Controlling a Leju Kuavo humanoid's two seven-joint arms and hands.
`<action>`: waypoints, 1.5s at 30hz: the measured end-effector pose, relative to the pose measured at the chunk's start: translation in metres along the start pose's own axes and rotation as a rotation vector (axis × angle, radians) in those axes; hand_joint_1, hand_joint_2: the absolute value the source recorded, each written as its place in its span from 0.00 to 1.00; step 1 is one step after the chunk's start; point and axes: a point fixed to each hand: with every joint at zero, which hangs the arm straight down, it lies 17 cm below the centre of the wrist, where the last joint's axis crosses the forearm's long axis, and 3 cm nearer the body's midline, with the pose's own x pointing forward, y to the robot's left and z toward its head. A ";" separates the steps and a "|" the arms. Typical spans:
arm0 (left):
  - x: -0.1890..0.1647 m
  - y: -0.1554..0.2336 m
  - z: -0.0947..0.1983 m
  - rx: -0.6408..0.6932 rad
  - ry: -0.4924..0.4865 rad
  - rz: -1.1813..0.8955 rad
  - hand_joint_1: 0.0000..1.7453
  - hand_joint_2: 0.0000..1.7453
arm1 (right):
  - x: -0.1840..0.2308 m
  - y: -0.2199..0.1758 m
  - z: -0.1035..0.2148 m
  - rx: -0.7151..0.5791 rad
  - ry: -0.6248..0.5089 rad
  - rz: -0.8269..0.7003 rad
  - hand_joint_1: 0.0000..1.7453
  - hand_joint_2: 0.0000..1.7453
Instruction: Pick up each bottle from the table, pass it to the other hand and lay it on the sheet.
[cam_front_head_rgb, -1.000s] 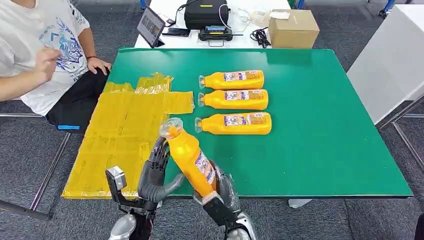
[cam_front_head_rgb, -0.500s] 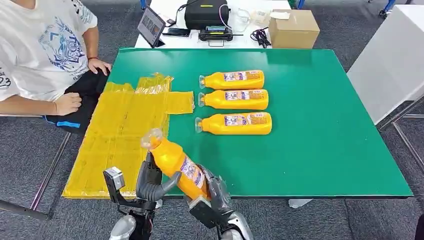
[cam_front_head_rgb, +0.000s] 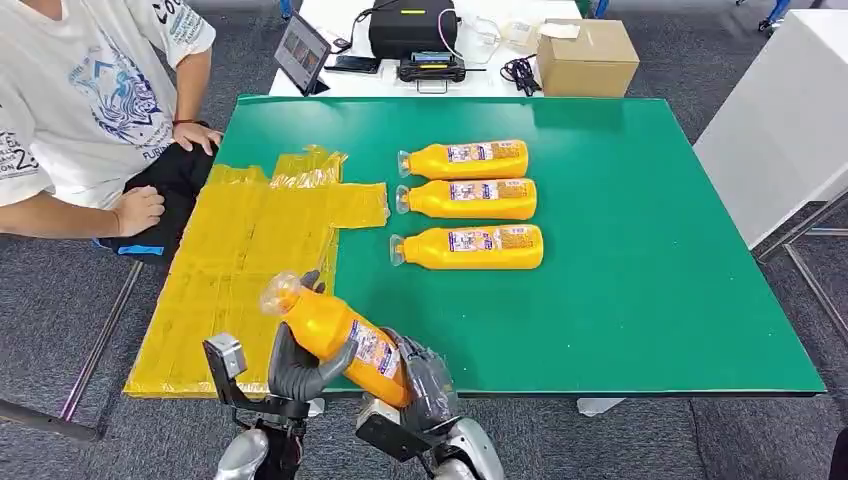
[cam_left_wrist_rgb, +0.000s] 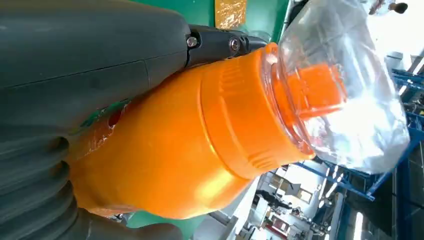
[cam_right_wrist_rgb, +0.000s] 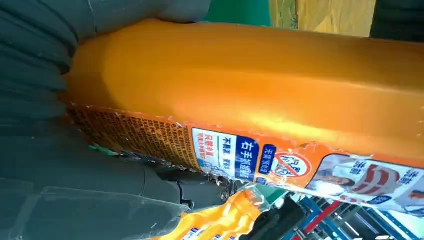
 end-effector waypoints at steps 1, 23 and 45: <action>0.000 0.001 0.000 0.000 0.002 0.000 0.00 1.00 | 0.001 0.001 -0.001 0.003 -0.002 0.004 1.00 1.00; -0.004 -0.029 0.012 -0.183 0.033 0.210 0.91 1.00 | 0.015 0.005 -0.012 0.033 -0.060 0.020 1.00 1.00; 0.011 -0.022 0.018 -0.186 -0.028 0.295 1.00 1.00 | 0.023 0.011 -0.016 0.066 -0.076 -0.018 0.50 1.00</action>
